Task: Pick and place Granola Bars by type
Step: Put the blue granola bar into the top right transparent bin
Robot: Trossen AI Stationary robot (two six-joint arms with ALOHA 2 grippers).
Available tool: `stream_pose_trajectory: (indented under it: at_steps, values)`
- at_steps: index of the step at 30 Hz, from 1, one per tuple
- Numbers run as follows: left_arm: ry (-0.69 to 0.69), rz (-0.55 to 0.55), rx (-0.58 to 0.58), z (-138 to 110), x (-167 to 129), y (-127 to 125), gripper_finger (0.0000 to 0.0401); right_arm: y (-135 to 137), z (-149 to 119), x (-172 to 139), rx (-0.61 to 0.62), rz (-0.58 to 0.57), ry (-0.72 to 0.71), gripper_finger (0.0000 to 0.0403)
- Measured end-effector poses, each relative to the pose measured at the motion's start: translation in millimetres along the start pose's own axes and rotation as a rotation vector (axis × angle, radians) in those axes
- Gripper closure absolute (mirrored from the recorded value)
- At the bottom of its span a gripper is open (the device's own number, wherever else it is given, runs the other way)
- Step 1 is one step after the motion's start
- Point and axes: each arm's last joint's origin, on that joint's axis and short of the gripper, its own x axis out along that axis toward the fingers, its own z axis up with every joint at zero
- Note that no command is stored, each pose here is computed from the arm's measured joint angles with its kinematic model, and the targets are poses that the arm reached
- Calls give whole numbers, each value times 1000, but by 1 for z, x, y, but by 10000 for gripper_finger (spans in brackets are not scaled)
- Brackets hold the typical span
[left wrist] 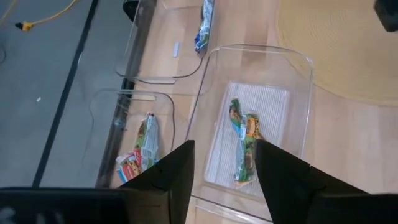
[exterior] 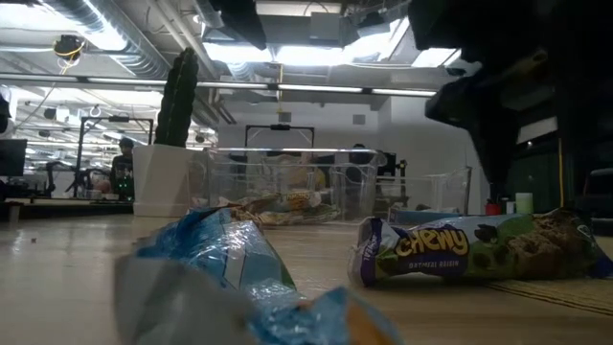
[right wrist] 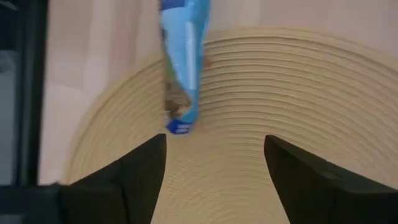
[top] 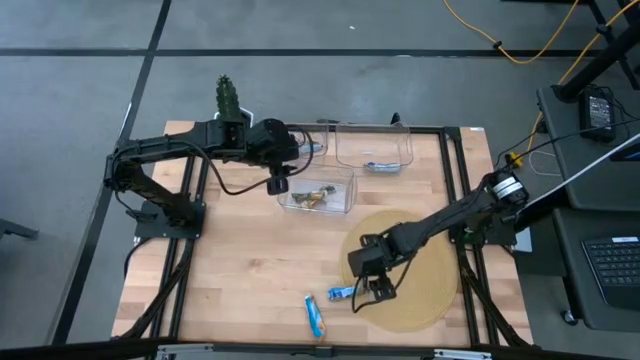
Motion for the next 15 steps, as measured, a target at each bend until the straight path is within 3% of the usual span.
stream_pose_trajectory:
  at_steps: [9, 15]
  values:
    - [-7, 4, -106, 1, 2, 0, 242, 29, -2, 7, -18, -20, -80, 131]
    - [-65, 8, -151, 7, 0, -4, 242, 31, 0, 23, -28, -75, -84, 131]
